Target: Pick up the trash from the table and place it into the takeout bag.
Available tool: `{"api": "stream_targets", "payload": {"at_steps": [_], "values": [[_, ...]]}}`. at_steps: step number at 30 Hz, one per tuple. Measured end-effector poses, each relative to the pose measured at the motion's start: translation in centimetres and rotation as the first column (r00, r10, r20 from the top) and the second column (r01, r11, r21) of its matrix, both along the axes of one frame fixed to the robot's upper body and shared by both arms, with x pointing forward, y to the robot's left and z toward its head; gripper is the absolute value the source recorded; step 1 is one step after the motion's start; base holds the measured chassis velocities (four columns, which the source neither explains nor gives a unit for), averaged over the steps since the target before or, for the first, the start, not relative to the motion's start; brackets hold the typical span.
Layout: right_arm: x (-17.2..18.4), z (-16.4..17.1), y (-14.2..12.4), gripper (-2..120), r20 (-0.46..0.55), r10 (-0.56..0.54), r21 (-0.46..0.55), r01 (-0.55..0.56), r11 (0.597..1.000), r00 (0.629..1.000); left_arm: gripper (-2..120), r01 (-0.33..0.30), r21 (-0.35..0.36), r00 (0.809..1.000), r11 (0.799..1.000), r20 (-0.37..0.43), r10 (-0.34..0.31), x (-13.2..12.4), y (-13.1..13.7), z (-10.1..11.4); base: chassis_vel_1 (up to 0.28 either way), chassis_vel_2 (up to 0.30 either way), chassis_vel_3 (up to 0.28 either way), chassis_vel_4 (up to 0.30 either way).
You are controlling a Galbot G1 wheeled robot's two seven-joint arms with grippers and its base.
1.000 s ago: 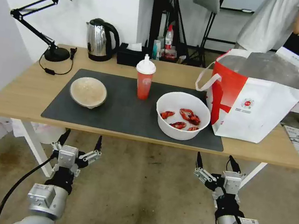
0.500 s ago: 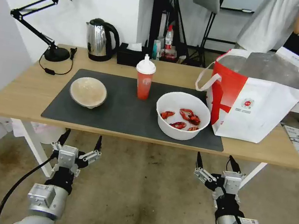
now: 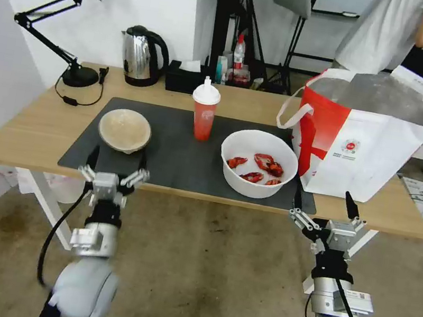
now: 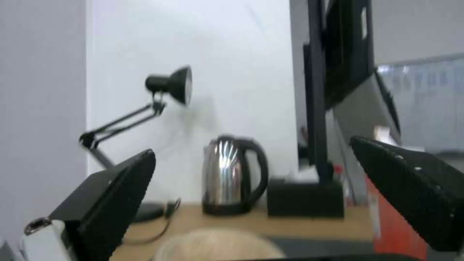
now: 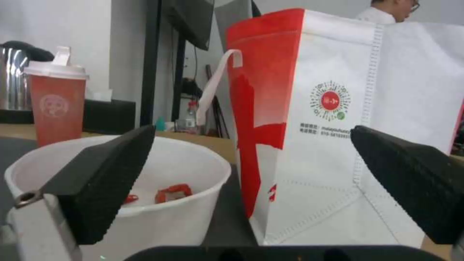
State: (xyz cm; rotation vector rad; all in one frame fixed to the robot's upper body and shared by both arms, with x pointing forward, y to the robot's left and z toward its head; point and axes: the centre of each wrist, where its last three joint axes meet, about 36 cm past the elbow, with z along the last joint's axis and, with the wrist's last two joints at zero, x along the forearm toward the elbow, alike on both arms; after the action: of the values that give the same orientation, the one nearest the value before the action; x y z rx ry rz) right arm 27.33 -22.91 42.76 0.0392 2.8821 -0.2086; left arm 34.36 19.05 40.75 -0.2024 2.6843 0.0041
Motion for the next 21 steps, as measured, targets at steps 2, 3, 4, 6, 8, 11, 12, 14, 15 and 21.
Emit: {"api": "stream_targets", "payload": {"at_steps": [2,3,4,6,8,11,12,14,15,21], "values": [[0.0,-0.1,-0.1,100,0.000,0.005,-0.006,-0.005,1.000,1.000,100,0.054,-0.002,0.998,0.999,0.028,-0.054,-0.1,-0.6,-0.6,0.000,0.000,0.000,0.000],[0.0,-0.1,-0.1,100,0.000,0.005,-0.006,-0.005,1.000,1.000,100,0.054,-0.002,0.998,0.999,0.028,-0.054,-0.1,-0.6,-0.6,0.000,0.000,0.000,0.000],[0.0,-0.1,-0.1,100,0.001,0.008,-0.008,-0.008,1.000,1.000,100,0.072,-0.001,0.997,0.997,0.034,-0.072,-0.2,-0.6,-0.7,0.000,0.000,0.000,0.000],[0.1,0.0,-0.1,100,0.002,0.014,-0.011,-0.014,1.000,1.000,100,0.095,-0.003,0.995,0.996,0.031,-0.095,-0.5,-0.7,-1.0,0.000,0.000,0.000,0.000],[0.1,0.0,-0.1,100,0.003,0.018,-0.013,-0.018,1.000,1.000,100,0.106,-0.002,0.994,0.994,0.026,-0.106,-0.7,-0.7,-1.1,0.000,0.000,0.000,0.000],[0.1,0.0,-0.1,100,0.002,0.025,-0.016,-0.025,1.000,1.000,100,0.127,0.000,0.992,0.992,0.014,-0.127,-1.2,-0.9,-1.5,0.000,0.000,0.000,0.000],[0.1,0.0,-0.1,100,0.002,0.025,-0.016,-0.025,1.000,1.000,100,0.127,0.000,0.992,0.992,0.014,-0.127,-1.2,-0.9,-1.5,0.000,0.000,0.000,0.000],[0.1,0.0,-0.1,100,0.001,0.030,-0.018,-0.030,0.999,1.000,100,0.137,-0.001,0.991,0.991,0.010,-0.137,-1.6,-1.0,-1.5,0.000,0.000,0.000,0.000],[0.1,0.0,-0.1,100,0.001,0.031,-0.019,-0.031,0.999,1.000,100,0.141,-0.002,0.990,0.990,0.008,-0.141,-1.9,-1.1,-1.5,0.000,0.000,0.000,0.000],[0.2,0.0,0.0,100,0.003,0.033,-0.017,-0.033,0.999,0.999,100,0.163,0.002,0.987,0.987,-0.004,-0.163,-3.5,-1.1,-1.3,0.000,0.000,0.000,0.000]]}}
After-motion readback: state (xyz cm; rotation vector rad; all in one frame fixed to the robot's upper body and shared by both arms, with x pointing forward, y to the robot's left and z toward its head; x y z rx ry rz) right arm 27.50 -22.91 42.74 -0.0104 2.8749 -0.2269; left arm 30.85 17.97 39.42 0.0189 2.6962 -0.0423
